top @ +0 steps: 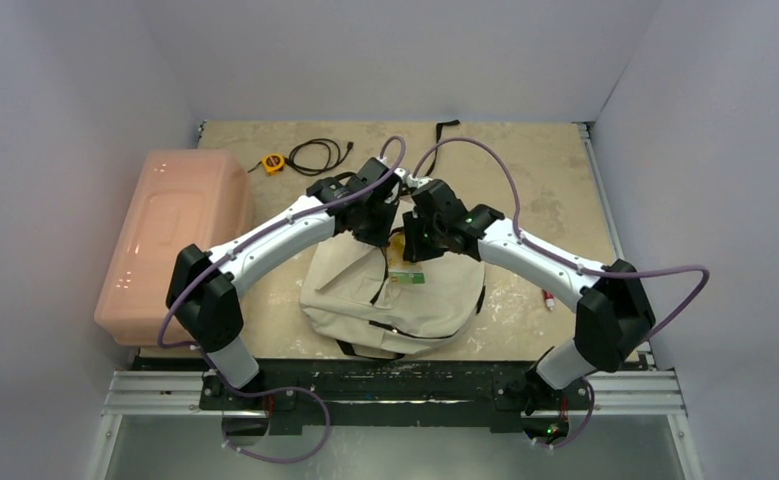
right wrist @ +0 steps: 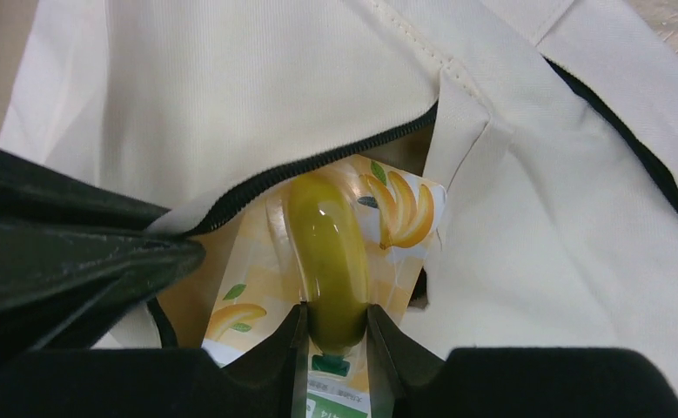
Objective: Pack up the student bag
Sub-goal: Place the stationery in the student bag.
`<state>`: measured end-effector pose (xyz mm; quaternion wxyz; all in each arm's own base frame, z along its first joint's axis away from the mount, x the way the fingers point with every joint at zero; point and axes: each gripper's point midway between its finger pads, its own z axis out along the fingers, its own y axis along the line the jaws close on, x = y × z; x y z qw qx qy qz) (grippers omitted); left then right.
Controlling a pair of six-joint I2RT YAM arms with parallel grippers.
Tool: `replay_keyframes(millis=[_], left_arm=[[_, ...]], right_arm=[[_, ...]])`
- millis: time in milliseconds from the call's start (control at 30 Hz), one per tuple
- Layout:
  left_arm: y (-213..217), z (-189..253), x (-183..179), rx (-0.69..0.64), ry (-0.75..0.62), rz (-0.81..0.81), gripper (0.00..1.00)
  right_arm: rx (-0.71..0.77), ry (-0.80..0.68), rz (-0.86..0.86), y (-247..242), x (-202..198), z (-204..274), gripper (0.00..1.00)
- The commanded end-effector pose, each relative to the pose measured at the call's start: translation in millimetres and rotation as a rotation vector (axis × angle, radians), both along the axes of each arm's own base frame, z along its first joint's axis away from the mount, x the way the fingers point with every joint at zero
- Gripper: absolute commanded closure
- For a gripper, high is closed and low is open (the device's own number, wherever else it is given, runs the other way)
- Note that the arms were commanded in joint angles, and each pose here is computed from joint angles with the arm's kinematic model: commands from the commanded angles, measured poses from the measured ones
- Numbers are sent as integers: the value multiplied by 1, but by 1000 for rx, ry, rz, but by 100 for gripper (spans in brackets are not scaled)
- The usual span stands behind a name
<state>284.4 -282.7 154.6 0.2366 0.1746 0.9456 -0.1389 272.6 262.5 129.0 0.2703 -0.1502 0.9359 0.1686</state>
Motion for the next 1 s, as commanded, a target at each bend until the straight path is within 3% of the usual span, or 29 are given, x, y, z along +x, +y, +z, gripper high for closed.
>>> replay_keyframes(millis=[0, 133, 333, 400, 500, 567, 700, 833, 900, 967], left_arm=[[-15, 28, -5, -102, -50, -51, 100], [-22, 28, -11, -110, -50, -76, 100], [-24, 28, -12, -115, -45, -80, 100], [-24, 28, -12, -116, -47, -80, 100], [-23, 25, -10, -106, -45, -77, 100], [-23, 23, -10, -97, -45, -77, 100], [-22, 24, -9, -92, -48, -76, 100], [-24, 23, -9, -96, -42, -80, 100], [-23, 21, -10, -93, -35, -82, 100], [-24, 21, -10, -96, -33, -83, 100]], right_arm=[[120, -60, -148, 20, 37, 23, 100], [130, -62, -276, 20, 61, 17, 100], [316, -81, -403, 32, 74, 22, 100], [362, -63, -362, 48, 70, 24, 90], [491, 23, -208, 77, 47, 30, 62], [515, 42, -163, 76, 33, 34, 50], [476, 56, -132, 51, 15, 25, 40], [507, 42, -132, 32, 16, 23, 40], [520, 33, -134, 29, 17, 24, 49], [529, 30, -133, 29, 20, 24, 65]])
